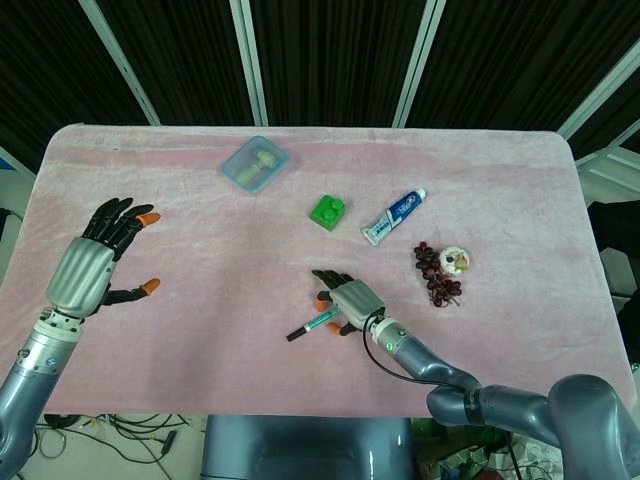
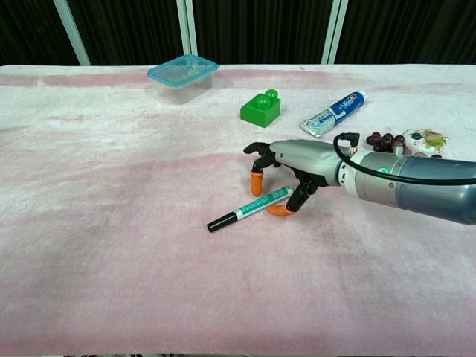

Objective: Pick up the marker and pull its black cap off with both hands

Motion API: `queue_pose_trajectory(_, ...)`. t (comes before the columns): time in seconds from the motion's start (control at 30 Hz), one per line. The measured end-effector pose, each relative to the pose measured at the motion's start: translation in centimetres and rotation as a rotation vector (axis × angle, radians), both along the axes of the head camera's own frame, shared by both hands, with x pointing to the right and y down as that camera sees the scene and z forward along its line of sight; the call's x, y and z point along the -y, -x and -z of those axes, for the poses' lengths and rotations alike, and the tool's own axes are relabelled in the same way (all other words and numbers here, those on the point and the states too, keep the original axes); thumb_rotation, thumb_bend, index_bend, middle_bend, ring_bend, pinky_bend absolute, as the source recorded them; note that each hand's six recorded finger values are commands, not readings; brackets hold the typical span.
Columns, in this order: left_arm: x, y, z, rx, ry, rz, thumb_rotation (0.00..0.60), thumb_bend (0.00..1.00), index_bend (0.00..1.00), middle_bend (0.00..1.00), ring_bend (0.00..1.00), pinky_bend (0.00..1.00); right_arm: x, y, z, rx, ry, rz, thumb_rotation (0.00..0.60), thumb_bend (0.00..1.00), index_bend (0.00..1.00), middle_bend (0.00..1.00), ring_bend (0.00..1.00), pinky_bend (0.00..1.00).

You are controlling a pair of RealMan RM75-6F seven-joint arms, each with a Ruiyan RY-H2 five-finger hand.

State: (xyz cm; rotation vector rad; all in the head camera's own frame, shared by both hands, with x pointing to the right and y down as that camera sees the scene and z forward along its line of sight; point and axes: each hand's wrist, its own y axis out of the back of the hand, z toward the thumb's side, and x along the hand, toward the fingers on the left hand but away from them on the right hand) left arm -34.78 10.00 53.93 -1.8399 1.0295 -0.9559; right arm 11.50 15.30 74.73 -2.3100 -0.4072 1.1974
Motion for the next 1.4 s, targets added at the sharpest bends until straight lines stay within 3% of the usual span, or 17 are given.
queue_pose_trajectory(1.0, -0.12, 0.18, -0.33, 0.008, 0.007, 0.015, 0.6, 0.17, 0.16, 0.12, 0.0, 0.02, -0.46, 0.11, -0.49, 0.015, 0.037, -0.01, 0.6, 0.31, 0.61, 0.0, 0.0, 0.15)
queue_pose_trajectory(1.4, -0.79, -0.39, -1.02, 0.015, 0.041, 0.001, 0.6, 0.17, 0.16, 0.12, 0.0, 0.03, -0.66, -0.28, 0.09, 0.065, 0.114, -0.073, 0.6, 0.32, 0.69, 0.0, 0.0, 0.15)
